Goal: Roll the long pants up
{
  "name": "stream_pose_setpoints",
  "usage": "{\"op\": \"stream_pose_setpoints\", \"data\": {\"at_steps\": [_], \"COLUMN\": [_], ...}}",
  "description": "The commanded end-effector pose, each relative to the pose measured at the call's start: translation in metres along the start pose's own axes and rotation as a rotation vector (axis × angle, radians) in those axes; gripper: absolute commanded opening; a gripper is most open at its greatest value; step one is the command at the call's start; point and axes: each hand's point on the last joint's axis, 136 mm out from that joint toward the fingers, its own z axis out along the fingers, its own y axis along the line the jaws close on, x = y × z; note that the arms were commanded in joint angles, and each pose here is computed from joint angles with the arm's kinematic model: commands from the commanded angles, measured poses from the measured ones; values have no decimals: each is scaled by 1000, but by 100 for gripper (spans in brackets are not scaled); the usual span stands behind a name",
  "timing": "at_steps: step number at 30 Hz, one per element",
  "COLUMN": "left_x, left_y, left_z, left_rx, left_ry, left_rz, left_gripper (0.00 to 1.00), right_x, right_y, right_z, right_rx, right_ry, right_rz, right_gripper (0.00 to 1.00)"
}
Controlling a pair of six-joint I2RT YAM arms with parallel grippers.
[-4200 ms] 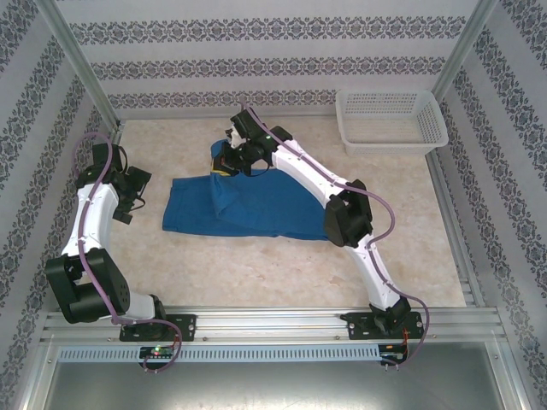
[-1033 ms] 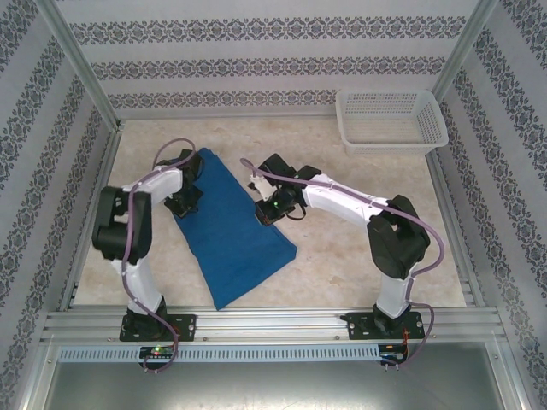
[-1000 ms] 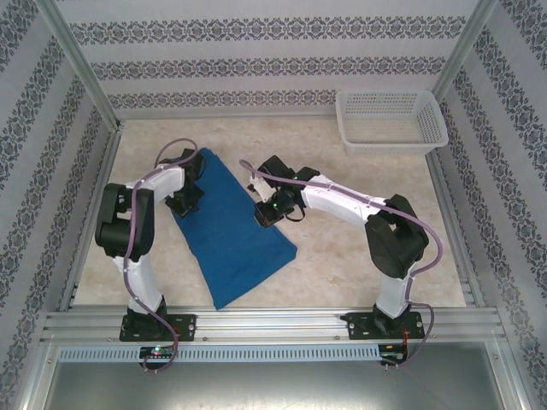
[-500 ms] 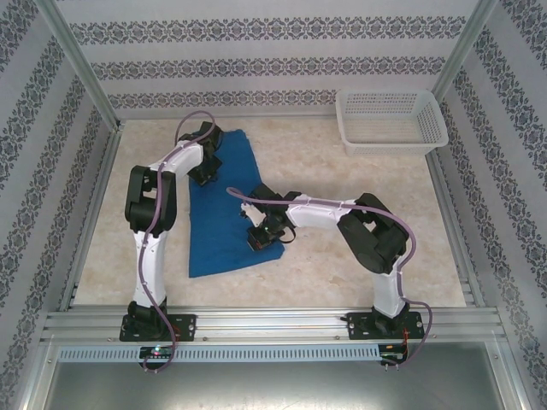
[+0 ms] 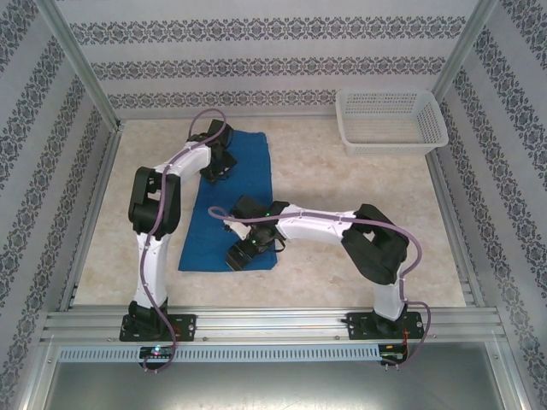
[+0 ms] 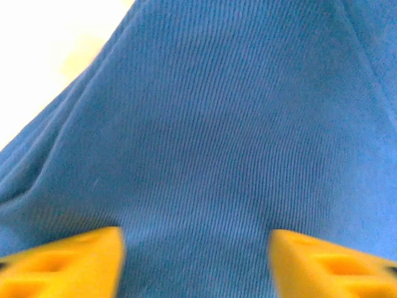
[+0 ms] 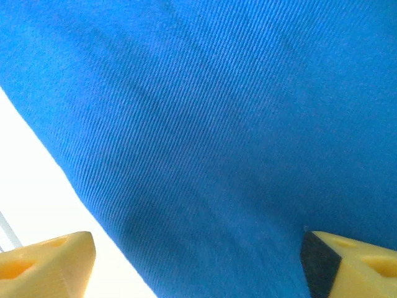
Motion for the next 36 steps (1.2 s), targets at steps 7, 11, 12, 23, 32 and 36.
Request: {"op": "stream_pose_setpoints", "data": {"at_steps": [7,11,12,23,32,36], "left_x": [-2,43,57,144,145,148], "left_y": [67,125,143,240,217,207], "left_z": [-130,-147,-149,-161,-149,-146], "left_rx": [17,60,62,125,68,-45], "left_ry": [-113,-93,-94,-106,-69,-9], "left_rz": [-51,-188,-222,-363,-181,23], "left_gripper": [100,100,100,98,100,100], "right_x": [14,33,34,25,24,25], "right_y": [-24,-37,-39,-35,-28,-22], "right_z": [-55,-39,-36,-16,-28,-30], "right_rx": [369,417,438,457,442,407], "right_ry": [-69,-63,-62,-21,-51,-79], "right_rz": [-284,-312,-334,-452,-456,-420], "right_gripper": [88,87,87,87,87,87]}}
